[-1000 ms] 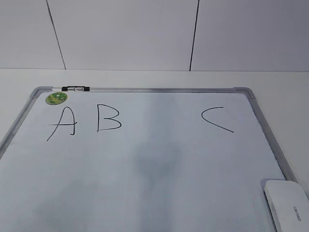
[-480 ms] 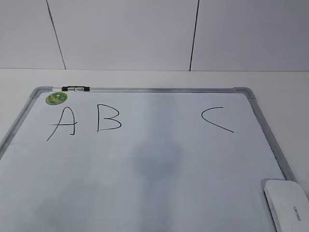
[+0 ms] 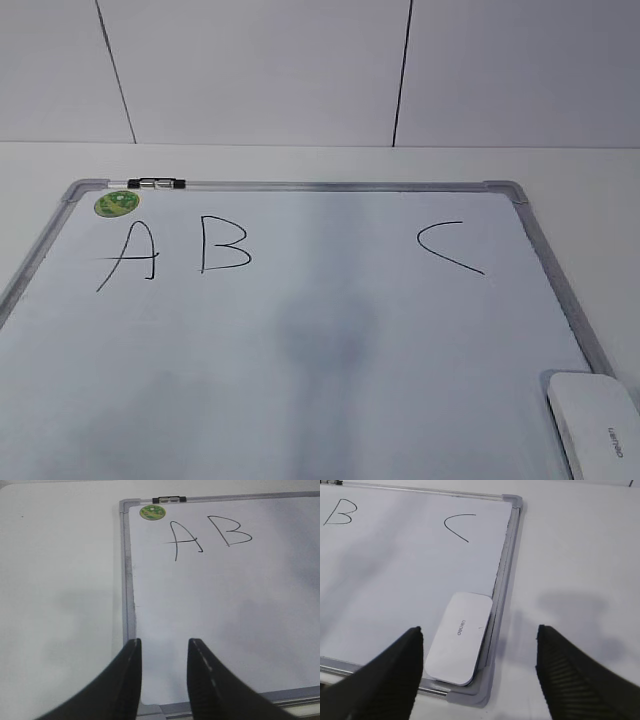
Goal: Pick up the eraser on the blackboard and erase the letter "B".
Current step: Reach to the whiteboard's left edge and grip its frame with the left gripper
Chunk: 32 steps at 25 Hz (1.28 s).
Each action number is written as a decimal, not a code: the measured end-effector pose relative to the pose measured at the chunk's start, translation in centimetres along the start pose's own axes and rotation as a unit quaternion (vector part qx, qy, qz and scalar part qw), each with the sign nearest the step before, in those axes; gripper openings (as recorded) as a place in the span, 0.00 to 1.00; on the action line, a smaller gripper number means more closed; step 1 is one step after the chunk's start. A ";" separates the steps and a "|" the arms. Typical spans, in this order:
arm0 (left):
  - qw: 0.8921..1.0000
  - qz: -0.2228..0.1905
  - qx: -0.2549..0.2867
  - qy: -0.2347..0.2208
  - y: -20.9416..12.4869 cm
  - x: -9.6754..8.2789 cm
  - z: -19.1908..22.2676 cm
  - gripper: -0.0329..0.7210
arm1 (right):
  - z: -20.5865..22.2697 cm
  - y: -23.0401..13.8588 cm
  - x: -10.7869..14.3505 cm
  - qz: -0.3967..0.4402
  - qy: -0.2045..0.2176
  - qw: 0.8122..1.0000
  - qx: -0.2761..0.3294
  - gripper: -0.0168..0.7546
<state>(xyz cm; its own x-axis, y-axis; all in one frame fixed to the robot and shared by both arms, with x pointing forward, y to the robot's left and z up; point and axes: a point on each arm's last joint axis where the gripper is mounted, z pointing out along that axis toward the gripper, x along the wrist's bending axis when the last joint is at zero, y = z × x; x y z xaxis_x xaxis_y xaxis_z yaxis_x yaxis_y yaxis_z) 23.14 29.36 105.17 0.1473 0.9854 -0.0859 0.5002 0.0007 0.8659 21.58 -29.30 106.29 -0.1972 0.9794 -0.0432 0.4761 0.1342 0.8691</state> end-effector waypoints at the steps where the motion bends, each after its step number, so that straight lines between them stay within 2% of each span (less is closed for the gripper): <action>1: 1.000 -0.001 0.000 -0.002 0.0 0.0 0.0 0.36 | -0.1 0.2 0.0 0.001 0.001 1.000 0.009 0.74; 9: 1.000 -0.005 0.014 -0.006 0.3 -0.1 0.4 0.37 | 0.6 3.4 -0.4 0.027 0.008 0.996 0.088 0.74; 13: 0.998 -0.011 0.065 -0.006 1.8 -0.1 1.6 0.37 | 1.4 5.1 -0.6 0.050 0.008 0.992 0.117 0.74; 18: 0.991 -0.011 0.131 0.008 5.5 0.1 3.4 0.37 | 2.7 6.1 -0.6 0.078 0.017 0.986 0.149 0.74; 24: 0.972 -0.002 0.234 0.033 9.2 0.7 7.4 0.37 | 3.3 6.5 -0.6 0.082 0.023 0.982 0.166 0.74; 32: 0.935 0.013 0.353 0.033 12.4 1.4 15.3 0.37 | 3.3 6.6 -0.2 0.092 0.043 0.981 0.164 0.74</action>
<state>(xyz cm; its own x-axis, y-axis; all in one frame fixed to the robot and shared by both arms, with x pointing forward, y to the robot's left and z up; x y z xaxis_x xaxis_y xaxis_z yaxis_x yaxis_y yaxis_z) 42.63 28.16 108.28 0.1258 0.9919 -0.0192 0.9393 -0.1128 0.3239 27.60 -28.09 110.35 -0.1468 0.9770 0.1545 0.7584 0.0109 0.6517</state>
